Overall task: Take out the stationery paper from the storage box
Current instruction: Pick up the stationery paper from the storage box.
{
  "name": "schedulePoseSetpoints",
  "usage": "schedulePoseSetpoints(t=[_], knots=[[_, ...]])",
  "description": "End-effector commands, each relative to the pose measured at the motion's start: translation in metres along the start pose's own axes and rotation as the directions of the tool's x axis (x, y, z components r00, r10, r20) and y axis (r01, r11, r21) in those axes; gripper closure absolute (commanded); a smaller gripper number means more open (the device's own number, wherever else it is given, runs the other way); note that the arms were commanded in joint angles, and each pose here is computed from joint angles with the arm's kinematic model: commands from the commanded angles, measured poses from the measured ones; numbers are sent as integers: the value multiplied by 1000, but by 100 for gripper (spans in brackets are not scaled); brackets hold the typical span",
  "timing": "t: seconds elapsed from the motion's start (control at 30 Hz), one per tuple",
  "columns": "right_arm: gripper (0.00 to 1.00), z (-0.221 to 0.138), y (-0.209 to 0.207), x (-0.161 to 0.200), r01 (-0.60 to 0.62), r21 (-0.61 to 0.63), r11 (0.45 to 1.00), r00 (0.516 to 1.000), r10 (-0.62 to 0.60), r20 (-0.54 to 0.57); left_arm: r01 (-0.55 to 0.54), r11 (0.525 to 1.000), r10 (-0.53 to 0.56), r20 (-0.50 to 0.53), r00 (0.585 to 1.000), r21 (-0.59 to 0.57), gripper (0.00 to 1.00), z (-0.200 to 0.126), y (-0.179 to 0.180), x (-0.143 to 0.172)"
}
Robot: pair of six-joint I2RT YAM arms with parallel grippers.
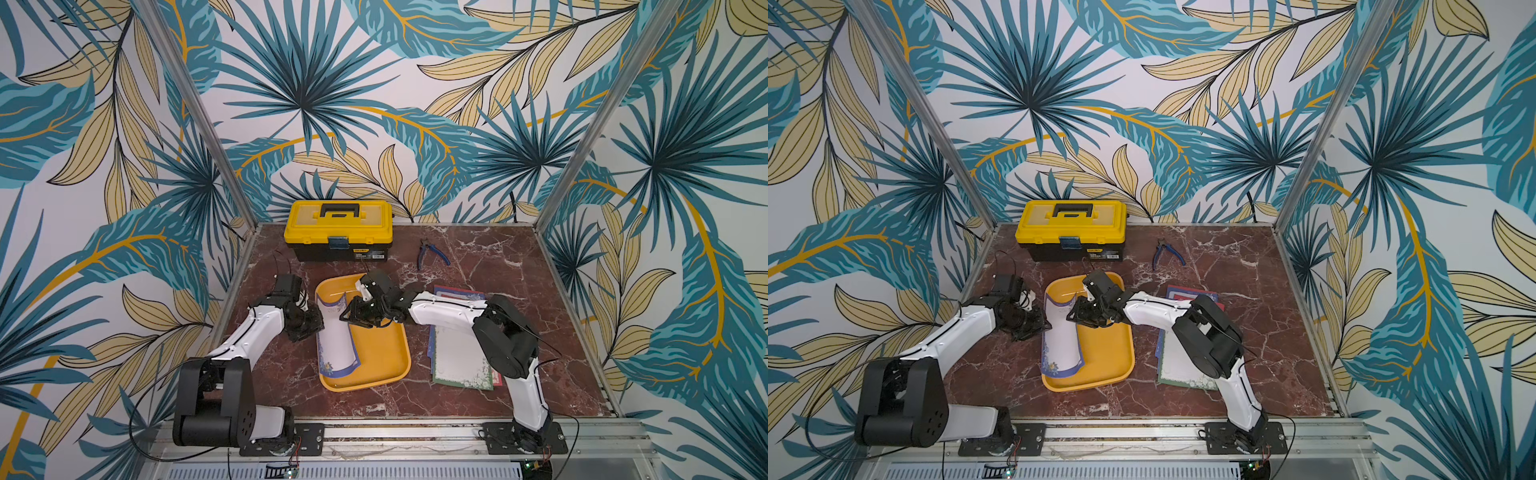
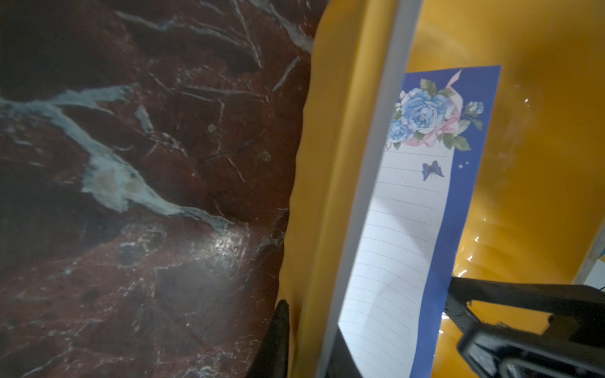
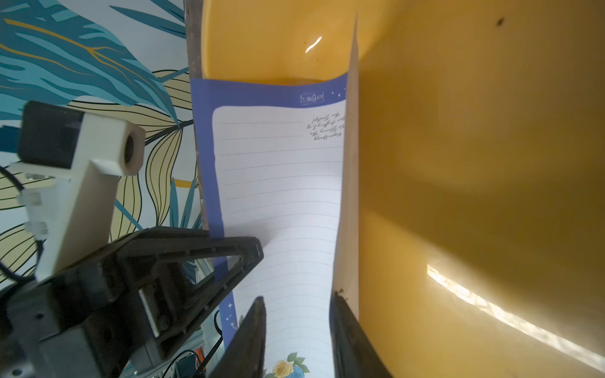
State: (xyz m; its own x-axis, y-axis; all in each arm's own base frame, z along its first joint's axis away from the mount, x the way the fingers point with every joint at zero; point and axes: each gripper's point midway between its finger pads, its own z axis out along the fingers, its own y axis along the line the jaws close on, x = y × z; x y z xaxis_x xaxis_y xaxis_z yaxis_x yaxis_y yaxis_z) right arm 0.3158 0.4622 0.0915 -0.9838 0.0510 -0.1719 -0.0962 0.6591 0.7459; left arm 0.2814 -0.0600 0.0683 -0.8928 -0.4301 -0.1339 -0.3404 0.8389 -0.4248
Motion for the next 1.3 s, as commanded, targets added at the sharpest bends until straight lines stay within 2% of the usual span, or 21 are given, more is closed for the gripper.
schedulePoseSetpoints(t=[0.0, 0.23, 0.6, 0.67, 0.87, 0.97, 1.03, 1.13, 1.27], knots=[[64, 7, -33, 12, -10, 138, 990, 999, 17, -51, -6, 1000, 6, -5, 1000, 10, 83, 2, 1, 2], [66, 15, -40, 15, -31, 153, 988, 996, 43, -73, -6, 1000, 6, -5, 1000, 12, 83, 2, 0, 2], [75, 28, -43, 14, -45, 145, 988, 995, 58, -87, -6, 1000, 7, -8, 1000, 21, 85, 2, -1, 2], [79, 29, -44, 14, -41, 151, 988, 994, 55, -90, -7, 1000, 7, -8, 1000, 23, 84, 2, -1, 2], [100, 14, -39, 13, 8, 184, 983, 996, 10, -92, -13, 1000, 12, 27, 1000, 27, 65, -6, -4, -3], [100, -6, -28, 12, 59, 194, 979, 995, -41, -96, -13, 1000, 11, 62, 998, 28, 52, -14, -6, -8], [100, -24, -15, 11, 109, 185, 977, 991, -92, -94, -21, 999, 17, 96, 995, 38, 46, -22, -11, -13], [100, -53, 4, 11, 182, 175, 968, 982, -169, -87, -38, 998, 29, 160, 987, 54, 40, -39, -19, -23], [100, -93, 27, 14, 283, 159, 946, 959, -273, -78, -73, 995, 54, 248, 967, 68, 36, -63, -30, -36]])
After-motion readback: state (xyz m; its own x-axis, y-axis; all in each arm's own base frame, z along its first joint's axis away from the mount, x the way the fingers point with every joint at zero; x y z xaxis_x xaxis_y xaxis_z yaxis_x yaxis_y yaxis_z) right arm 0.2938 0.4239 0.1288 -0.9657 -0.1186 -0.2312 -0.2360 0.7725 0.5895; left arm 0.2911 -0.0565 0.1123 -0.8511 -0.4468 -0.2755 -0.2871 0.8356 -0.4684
